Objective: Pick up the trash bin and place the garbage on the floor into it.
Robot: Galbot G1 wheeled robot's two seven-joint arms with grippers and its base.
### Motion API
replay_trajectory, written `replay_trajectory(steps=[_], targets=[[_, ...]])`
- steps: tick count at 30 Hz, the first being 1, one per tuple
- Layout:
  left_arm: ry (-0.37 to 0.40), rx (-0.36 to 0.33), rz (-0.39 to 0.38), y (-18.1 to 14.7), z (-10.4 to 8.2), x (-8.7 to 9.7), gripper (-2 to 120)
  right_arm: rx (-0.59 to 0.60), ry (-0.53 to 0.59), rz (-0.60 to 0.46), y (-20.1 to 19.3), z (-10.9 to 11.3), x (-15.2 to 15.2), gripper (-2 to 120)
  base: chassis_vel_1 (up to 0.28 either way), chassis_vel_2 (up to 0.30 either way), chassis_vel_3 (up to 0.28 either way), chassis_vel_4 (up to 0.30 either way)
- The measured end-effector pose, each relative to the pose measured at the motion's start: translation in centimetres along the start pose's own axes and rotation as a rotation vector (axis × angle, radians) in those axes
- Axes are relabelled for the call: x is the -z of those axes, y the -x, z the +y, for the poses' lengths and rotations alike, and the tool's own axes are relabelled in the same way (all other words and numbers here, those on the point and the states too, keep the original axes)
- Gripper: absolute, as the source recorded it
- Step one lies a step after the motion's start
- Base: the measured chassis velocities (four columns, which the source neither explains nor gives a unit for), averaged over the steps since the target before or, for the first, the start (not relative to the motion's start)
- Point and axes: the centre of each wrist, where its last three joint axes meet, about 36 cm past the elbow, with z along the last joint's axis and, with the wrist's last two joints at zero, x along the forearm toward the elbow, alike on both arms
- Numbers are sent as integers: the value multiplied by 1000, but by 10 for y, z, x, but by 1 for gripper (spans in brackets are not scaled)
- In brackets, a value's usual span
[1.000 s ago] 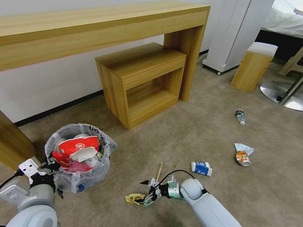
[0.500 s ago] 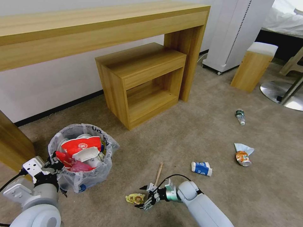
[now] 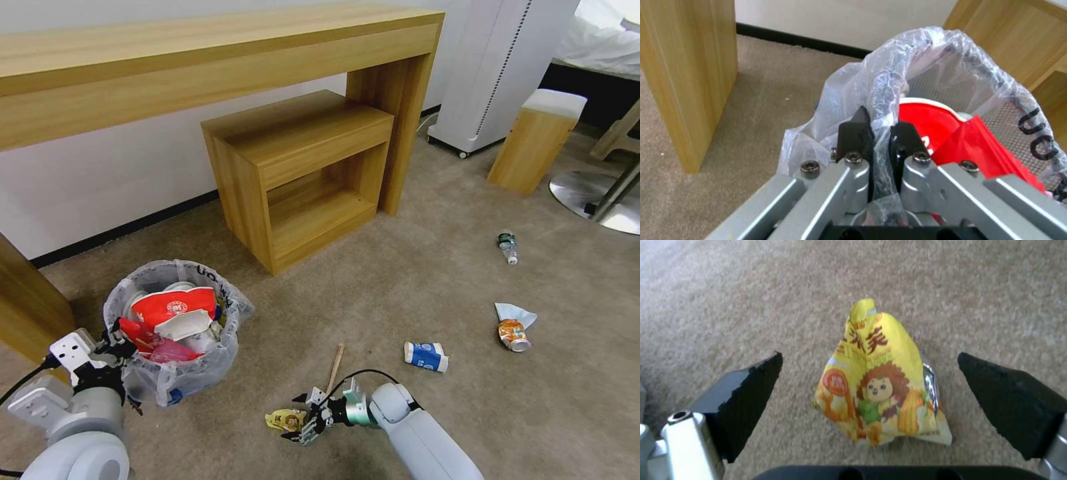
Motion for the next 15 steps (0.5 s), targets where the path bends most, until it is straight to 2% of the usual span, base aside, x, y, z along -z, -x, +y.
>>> replay_trajectory(steps=[3,7,10,11,13,15], targets=[[1,-2,0,0,0,0,3,18,8,-1,6,-2,-6,100,0,0,0,0],[4,-4,-2,0,0,0,3,29,11,2,11,-3,-6,91,0,0,0,0],[6,-9,-1,0,-1,0,3,28,23,8,17,-4,-8,76,0,0,0,0],[6,-9,-1,0,-1,0,3,28,23,8,17,-4,-8,76,0,0,0,0],[9,-12,-3,0,-1,1,3,26,28,9,19,-4,-8,66,0,0,0,0],[9,-13,-4,0,-1,1,3,26,31,9,20,-4,-8,63,0,0,0,0]])
